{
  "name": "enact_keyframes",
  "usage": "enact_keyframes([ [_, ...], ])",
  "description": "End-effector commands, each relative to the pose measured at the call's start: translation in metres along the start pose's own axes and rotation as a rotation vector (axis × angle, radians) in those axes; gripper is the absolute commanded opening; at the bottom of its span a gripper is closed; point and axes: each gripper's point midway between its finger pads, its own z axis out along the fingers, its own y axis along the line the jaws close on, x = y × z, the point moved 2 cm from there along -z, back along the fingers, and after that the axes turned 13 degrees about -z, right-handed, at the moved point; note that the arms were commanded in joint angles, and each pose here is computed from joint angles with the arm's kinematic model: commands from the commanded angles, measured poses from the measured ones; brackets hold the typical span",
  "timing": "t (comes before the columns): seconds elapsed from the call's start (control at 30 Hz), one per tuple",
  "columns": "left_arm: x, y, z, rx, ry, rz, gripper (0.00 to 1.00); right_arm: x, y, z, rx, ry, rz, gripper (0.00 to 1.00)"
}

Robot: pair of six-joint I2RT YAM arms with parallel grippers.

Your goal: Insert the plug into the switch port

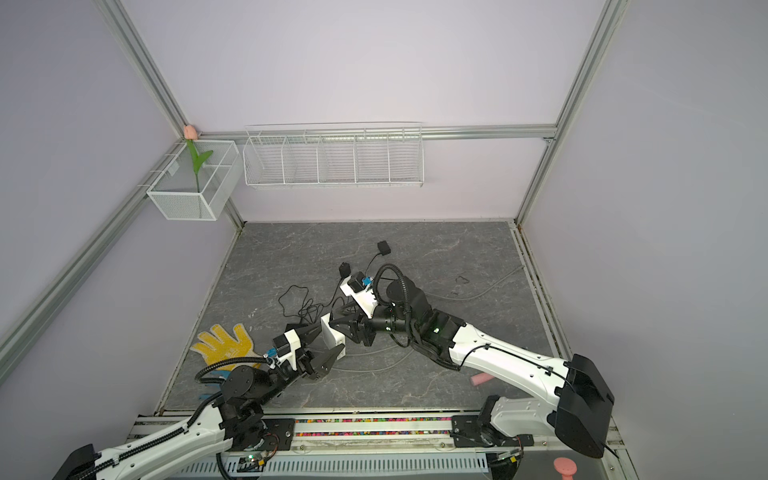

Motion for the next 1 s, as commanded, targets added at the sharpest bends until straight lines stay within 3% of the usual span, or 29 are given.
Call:
enact_keyframes([
  [0.0, -0.072, -0.019, -0.001, 0.069, -0.246, -0.002, 0.00, 0.022, -0.001, 0.004, -0.020, 0.085, 0.040, 0.46],
  [0.53, -0.069, -0.018, -0.001, 0.058, -0.233, -0.002, 0.00, 0.002, 0.014, 0.003, -0.115, 0.045, 0.023, 0.46],
  [0.67, -0.068, -0.016, -0.002, 0.051, -0.229, -0.003, 0.00, 0.002, 0.016, 0.001, -0.127, 0.045, 0.018, 0.51],
  [0.97, -0.067, -0.015, -0.004, 0.041, -0.222, -0.004, 0.00, -0.001, 0.009, -0.013, -0.047, 0.051, -0.031, 0.52],
])
